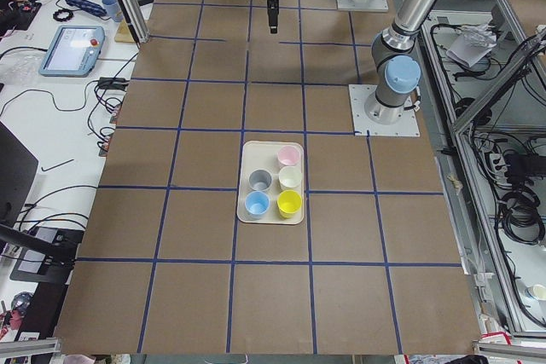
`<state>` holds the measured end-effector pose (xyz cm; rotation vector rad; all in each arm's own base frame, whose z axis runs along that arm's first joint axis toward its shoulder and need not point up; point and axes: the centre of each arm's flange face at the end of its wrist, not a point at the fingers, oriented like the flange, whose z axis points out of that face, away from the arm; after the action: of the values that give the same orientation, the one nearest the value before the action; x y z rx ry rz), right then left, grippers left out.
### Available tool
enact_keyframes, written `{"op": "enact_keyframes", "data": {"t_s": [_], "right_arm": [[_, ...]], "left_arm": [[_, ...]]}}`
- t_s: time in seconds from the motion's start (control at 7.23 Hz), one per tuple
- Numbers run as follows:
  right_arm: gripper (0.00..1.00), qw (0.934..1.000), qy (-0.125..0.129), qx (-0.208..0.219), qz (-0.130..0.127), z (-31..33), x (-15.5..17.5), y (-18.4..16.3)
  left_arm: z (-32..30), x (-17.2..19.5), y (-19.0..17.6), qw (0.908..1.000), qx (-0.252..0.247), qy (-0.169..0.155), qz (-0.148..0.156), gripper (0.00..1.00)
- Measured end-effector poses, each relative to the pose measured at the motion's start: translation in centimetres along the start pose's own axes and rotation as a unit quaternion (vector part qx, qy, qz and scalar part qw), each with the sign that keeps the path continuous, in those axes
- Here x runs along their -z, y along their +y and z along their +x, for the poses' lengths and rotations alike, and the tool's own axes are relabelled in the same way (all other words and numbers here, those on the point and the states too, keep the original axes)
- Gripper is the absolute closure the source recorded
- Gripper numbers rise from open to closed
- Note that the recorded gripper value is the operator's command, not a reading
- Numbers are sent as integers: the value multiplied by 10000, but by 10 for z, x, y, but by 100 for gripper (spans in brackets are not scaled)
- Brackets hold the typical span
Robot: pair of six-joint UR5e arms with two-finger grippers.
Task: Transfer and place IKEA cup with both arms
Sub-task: 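Lower the right gripper around the light blue cup and close it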
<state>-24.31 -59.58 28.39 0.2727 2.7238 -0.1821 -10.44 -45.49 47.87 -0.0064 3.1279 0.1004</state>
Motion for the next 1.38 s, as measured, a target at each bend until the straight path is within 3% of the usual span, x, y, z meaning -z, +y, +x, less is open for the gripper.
{"op": "enact_keyframes", "data": {"t_s": [0.14, 0.28, 0.69, 1.11, 1.25, 1.38], "right_arm": [[18, 10000, -24, 19, 41, 0, -5, 2], [21, 10000, -16, 47, 81, 1, -8, 3], [8, 9996, 36, 130, 232, 1, -6, 1], [10, 9992, 80, 176, 343, -1, -2, -3], [21, 9992, 84, 181, 355, -1, -2, -3], [40, 9992, 81, 179, 352, 0, -4, -3]], "left_arm": [[0, 0, 0, 10000, 30, 22, 2, 0], [0, 0, 0, 10000, 55, 39, 6, 0], [1, 0, 0, 10000, 68, 53, 11, 0], [0, 1, -1, 10000, 18, 52, 20, 0], [0, 1, -1, 10000, 9, 50, 35, 0], [0, 1, -1, 10000, 19, 51, 42, 0]]}}
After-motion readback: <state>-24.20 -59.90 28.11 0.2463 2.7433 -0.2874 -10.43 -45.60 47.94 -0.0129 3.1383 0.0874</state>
